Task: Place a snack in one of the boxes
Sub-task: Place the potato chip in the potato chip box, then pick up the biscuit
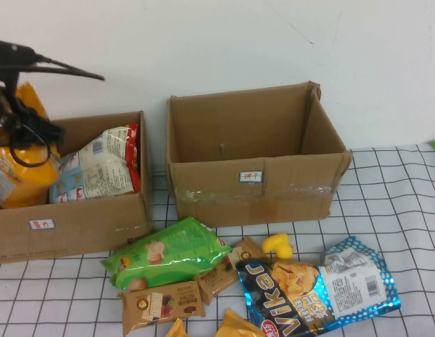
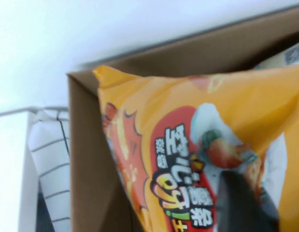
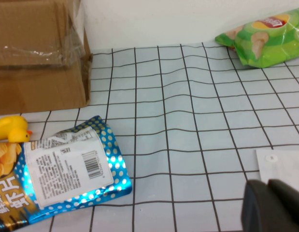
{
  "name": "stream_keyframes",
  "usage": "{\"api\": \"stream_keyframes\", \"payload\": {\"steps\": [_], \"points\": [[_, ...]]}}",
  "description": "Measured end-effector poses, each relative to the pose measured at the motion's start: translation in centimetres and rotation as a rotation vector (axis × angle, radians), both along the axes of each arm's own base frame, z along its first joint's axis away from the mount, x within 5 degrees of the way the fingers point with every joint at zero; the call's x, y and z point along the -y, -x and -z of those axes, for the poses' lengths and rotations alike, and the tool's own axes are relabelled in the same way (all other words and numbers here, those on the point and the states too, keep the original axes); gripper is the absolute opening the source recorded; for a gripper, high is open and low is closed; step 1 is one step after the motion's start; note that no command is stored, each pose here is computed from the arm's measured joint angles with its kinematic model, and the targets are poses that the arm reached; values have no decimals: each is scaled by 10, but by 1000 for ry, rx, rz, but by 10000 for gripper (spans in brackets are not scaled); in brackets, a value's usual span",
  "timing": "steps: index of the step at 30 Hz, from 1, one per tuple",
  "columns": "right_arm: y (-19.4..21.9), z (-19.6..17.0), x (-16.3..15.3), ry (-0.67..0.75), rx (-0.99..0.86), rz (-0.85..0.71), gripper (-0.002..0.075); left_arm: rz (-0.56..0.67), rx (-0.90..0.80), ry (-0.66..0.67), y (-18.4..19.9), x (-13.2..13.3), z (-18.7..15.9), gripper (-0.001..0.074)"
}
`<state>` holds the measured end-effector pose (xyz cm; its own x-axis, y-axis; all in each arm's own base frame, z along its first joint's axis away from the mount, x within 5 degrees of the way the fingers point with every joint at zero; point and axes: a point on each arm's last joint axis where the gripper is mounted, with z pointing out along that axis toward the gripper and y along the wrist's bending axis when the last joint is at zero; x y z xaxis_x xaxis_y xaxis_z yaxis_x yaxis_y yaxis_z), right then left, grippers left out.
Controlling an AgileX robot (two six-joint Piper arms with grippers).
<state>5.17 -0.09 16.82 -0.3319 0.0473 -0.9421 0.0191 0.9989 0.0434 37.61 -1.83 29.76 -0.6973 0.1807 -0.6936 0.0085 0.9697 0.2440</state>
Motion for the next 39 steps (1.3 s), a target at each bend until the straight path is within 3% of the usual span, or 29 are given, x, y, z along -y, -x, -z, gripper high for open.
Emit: {"api": "stream_keyframes", "payload": {"steps": [5,7,11,16,25,31,35,39], "points": [[0,0,0,0,0,0,-1,-18,-86,-10,-11,1,22,412],[0,0,0,0,0,0,-1,-14,-108,-22,-8,3,21,440],[0,0,0,0,0,0,-1,54,-91,-1,13,23,-8,389],[0,0,0,0,0,0,-1,170,-90,139,62,57,-44,296],[0,0,0,0,0,0,-1,267,-317,236,143,82,17,273],[0,0,0,0,0,0,-1,275,-448,283,169,90,56,360],[0,0,0,0,0,0,-1,266,-465,388,174,96,63,463],[0,0,0,0,0,0,-1,244,-523,510,173,107,70,492]]}}
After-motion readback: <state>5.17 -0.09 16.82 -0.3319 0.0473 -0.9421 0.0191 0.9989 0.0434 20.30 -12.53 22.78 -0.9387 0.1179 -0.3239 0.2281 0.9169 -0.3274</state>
